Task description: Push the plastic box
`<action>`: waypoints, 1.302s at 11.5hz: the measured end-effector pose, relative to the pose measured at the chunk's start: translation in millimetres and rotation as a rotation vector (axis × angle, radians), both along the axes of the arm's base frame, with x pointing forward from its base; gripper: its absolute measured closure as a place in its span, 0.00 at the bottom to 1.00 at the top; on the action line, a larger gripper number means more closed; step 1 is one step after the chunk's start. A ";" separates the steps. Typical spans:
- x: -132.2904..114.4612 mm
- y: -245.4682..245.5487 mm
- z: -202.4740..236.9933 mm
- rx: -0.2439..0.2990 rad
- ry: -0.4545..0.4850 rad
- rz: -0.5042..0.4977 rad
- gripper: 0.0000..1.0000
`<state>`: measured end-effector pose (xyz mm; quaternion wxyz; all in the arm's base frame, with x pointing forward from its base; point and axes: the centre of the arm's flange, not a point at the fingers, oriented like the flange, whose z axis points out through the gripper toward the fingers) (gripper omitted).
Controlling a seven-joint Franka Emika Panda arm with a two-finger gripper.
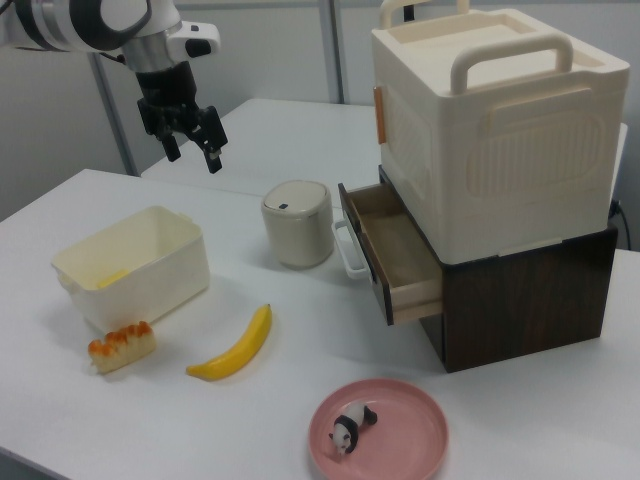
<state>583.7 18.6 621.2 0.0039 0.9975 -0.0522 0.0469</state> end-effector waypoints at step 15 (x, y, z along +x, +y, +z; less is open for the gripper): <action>-2.9 4.3 -5.1 -0.009 0.014 0.101 0.00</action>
